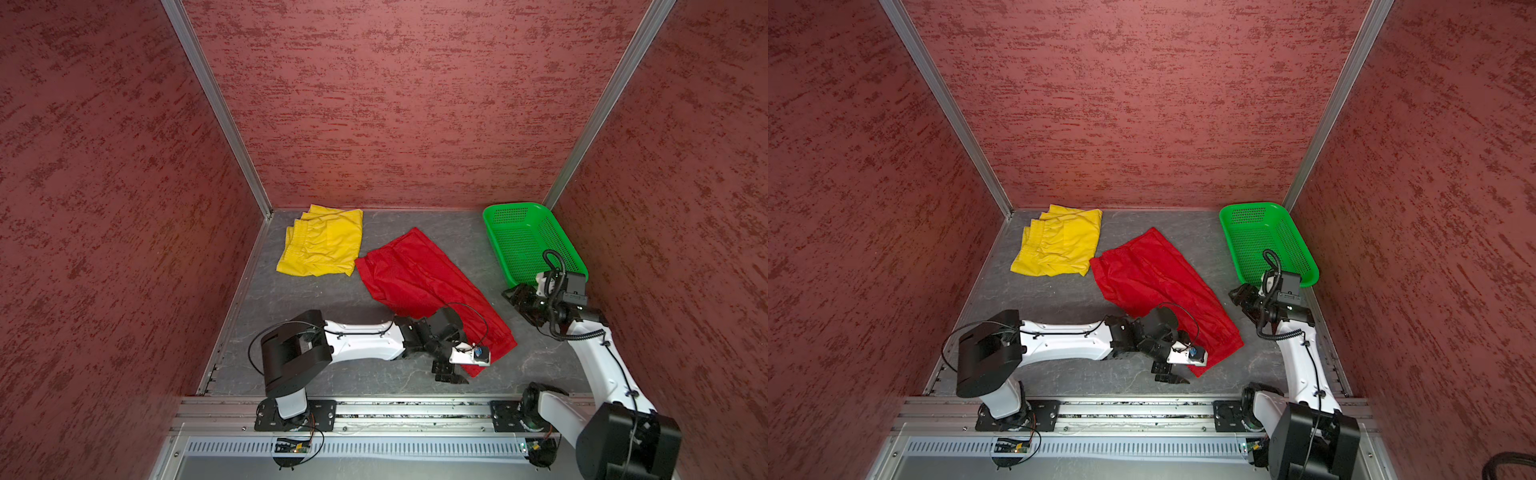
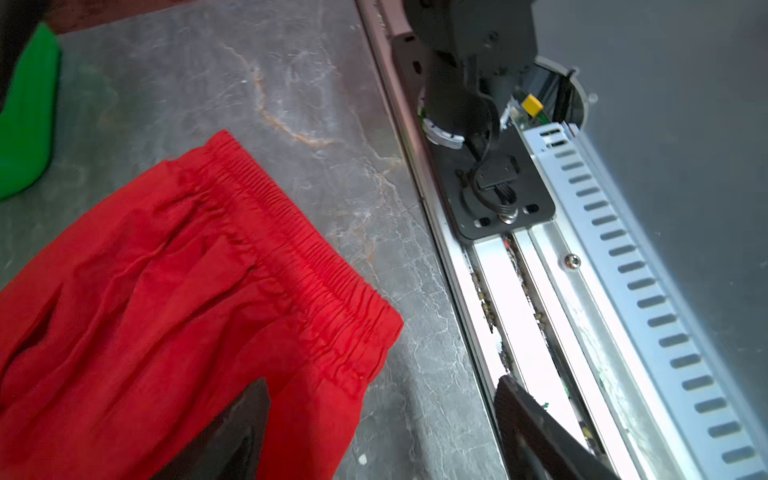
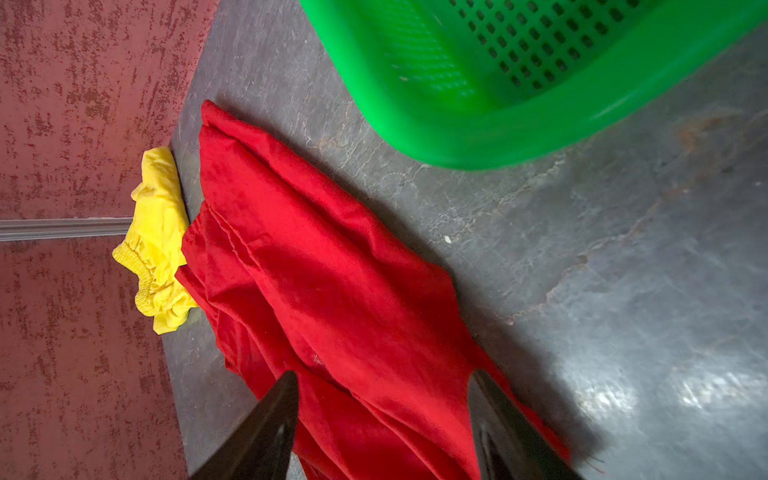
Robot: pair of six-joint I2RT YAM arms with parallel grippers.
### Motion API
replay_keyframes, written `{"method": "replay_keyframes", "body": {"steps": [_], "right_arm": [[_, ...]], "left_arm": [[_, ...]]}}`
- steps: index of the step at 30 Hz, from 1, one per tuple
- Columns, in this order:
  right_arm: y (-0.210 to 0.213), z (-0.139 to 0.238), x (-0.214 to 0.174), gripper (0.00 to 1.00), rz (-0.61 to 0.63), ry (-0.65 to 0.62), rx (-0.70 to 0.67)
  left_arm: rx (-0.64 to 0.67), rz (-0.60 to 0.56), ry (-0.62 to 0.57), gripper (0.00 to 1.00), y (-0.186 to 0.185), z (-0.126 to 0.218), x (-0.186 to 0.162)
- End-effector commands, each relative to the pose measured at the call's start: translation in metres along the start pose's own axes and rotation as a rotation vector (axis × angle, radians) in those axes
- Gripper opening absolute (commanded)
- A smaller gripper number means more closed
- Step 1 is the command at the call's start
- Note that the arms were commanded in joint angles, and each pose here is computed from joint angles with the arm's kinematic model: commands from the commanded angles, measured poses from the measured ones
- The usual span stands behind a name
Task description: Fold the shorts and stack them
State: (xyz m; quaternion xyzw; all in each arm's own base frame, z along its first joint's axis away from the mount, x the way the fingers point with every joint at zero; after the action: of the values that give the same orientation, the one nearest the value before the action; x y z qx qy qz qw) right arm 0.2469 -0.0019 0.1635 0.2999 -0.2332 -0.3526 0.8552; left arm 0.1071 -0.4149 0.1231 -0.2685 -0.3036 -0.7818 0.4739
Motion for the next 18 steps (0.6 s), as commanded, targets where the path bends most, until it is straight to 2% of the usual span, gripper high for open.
{"method": "replay_keyframes", "body": {"steps": [1, 7, 10, 11, 13, 15, 17, 18], "right_arm": [[-0.001, 0.0, -0.002, 0.69, -0.007, 0.004, 0.034], [-0.006, -0.004, -0.005, 0.76, -0.041, 0.009, 0.033], [-0.013, -0.003, -0.011, 0.78, -0.037, 0.012, 0.012], [-0.014, -0.003, -0.013, 0.79, -0.033, 0.017, 0.01], [-0.018, -0.001, -0.017, 0.8, -0.036, 0.016, -0.013], [-0.021, 0.003, -0.018, 0.82, -0.039, 0.009, -0.038], [-0.017, 0.008, -0.02, 0.88, -0.045, 0.006, -0.03], [-0.013, 0.01, -0.023, 0.94, -0.052, 0.017, -0.004]], "left_arm": [[0.039, -0.139, -0.006, 0.87, 0.009, -0.018, 0.002], [0.115, -0.174, 0.049, 0.9, 0.022, -0.044, -0.011], [0.168, -0.173, 0.091, 0.87, 0.028, -0.05, -0.02], [0.191, -0.168, 0.098, 0.83, 0.031, -0.05, -0.021], [0.213, -0.156, 0.094, 0.65, 0.034, -0.051, -0.022], [0.223, -0.122, 0.098, 0.54, 0.037, -0.052, -0.022], [0.23, -0.057, 0.09, 0.47, 0.043, -0.051, -0.02], [0.242, 0.006, 0.074, 0.41, 0.05, -0.048, -0.018]]}}
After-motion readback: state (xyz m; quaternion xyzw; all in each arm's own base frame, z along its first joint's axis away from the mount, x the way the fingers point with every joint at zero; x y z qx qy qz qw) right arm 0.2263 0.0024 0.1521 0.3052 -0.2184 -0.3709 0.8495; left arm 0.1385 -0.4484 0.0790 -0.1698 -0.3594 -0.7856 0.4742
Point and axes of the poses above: each gripper's point midway between its finger pads, its own z axis back along the fingers, its own y axis along the line the jaws close on, x = y × z, the point moved 5 cm from there along z, back along the fingers, and after that the axes turned 9 degrees about -z, right-handed, at the moved point
